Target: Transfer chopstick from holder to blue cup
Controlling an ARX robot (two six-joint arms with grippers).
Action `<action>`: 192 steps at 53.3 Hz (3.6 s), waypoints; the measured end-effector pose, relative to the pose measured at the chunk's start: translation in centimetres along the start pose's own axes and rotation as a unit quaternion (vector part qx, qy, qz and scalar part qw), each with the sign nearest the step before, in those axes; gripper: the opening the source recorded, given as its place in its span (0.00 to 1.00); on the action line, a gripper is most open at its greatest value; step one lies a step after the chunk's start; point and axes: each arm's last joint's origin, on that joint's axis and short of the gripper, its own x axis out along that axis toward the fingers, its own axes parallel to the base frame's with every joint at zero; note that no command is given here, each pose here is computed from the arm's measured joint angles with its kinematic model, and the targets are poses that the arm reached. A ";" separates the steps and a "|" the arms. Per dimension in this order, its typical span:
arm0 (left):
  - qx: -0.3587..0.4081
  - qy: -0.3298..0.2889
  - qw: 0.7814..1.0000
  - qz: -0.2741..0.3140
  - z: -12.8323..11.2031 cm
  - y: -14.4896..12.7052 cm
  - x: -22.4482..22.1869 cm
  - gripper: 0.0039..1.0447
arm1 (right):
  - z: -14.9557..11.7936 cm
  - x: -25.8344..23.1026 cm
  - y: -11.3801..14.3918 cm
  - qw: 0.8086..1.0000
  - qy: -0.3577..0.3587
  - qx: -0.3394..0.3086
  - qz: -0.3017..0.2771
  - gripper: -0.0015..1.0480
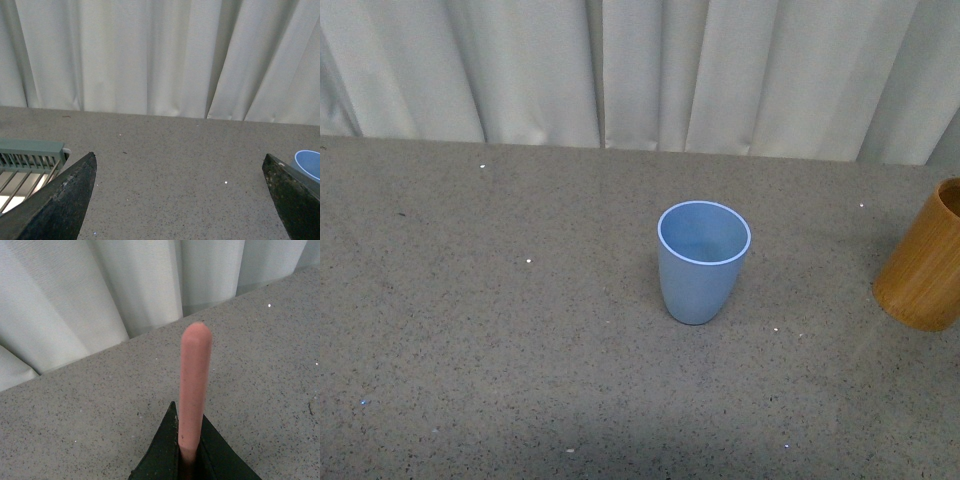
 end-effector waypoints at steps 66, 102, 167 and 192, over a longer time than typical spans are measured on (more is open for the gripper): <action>0.000 0.000 1.000 0.000 0.0 0.0 0.0 0.94 | 7.7 -11.1 5.7 0.979 -0.144 0.074 0.122 0.02; 0.000 0.000 1.000 0.000 0.0 0.0 0.0 0.94 | 1.7 -11.0 15.8 0.980 -0.080 0.043 0.179 0.02; 0.000 0.000 1.000 0.000 0.0 0.0 0.0 0.94 | -2.2 -9.2 16.8 0.984 -0.031 0.026 0.174 0.11; 0.000 0.000 1.000 0.000 0.0 0.0 0.0 0.94 | -1.4 -10.7 14.4 0.983 -0.069 0.011 0.169 0.91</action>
